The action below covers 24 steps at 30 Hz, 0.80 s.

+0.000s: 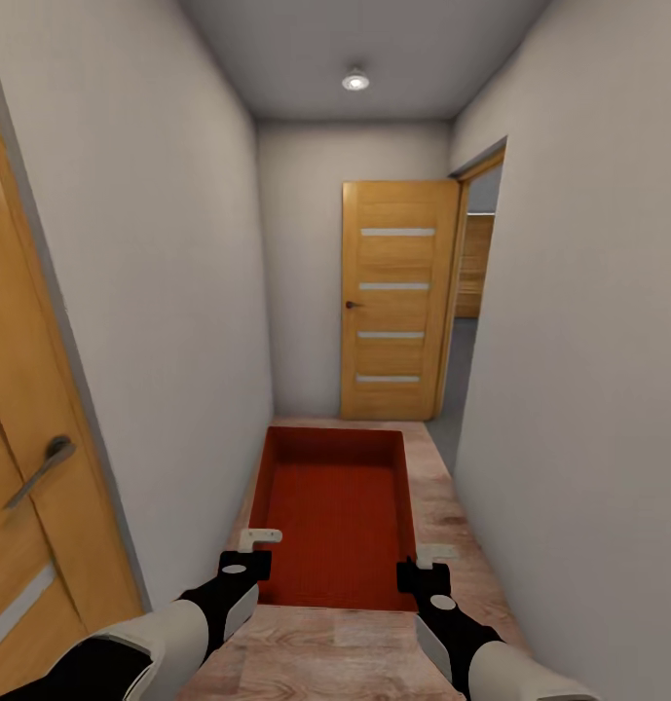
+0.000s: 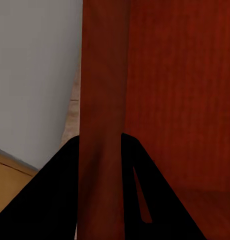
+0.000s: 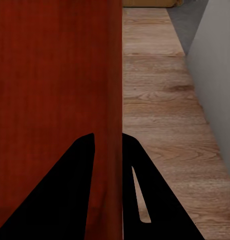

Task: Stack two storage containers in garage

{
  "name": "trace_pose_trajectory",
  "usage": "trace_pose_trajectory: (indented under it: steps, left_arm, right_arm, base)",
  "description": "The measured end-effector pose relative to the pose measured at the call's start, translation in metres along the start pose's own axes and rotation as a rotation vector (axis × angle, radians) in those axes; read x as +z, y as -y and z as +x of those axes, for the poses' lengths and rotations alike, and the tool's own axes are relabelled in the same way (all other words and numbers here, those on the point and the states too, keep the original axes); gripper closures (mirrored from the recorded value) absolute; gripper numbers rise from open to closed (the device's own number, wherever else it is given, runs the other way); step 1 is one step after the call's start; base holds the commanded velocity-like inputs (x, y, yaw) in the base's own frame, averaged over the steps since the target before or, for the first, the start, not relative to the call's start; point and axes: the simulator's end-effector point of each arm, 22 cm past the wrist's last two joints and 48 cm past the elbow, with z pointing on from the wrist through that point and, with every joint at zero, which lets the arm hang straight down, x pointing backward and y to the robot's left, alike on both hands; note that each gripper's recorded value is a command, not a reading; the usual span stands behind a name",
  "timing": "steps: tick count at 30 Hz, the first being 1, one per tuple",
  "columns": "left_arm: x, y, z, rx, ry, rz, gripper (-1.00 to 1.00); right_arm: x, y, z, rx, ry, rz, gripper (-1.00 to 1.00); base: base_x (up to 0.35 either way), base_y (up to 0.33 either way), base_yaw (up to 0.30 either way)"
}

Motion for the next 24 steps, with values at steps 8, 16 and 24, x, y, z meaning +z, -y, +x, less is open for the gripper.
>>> trace_pose_trajectory:
  steps: [8, 16, 24]
  left_arm:
    - [0.0, 0.0, 0.0, 0.0, 0.0, 0.0, 1.0]
    - [0.0, 0.0, 0.0, 0.0, 0.0, 0.0, 1.0]
    - [0.0, 0.0, 0.0, 0.0, 0.0, 0.0, 1.0]
  right_arm:
    - [0.0, 0.0, -0.0001, 0.0, 0.0, 0.0, 1.0]
    - [0.0, 0.0, -0.0001, 0.0, 0.0, 0.0, 1.0]
    - [0.0, 0.0, 0.0001, 0.0, 0.0, 0.0, 1.0]
  base:
    - [0.325, 0.0, 0.0]
    - [0.325, 0.0, 0.0]
    - [0.325, 0.0, 0.0]
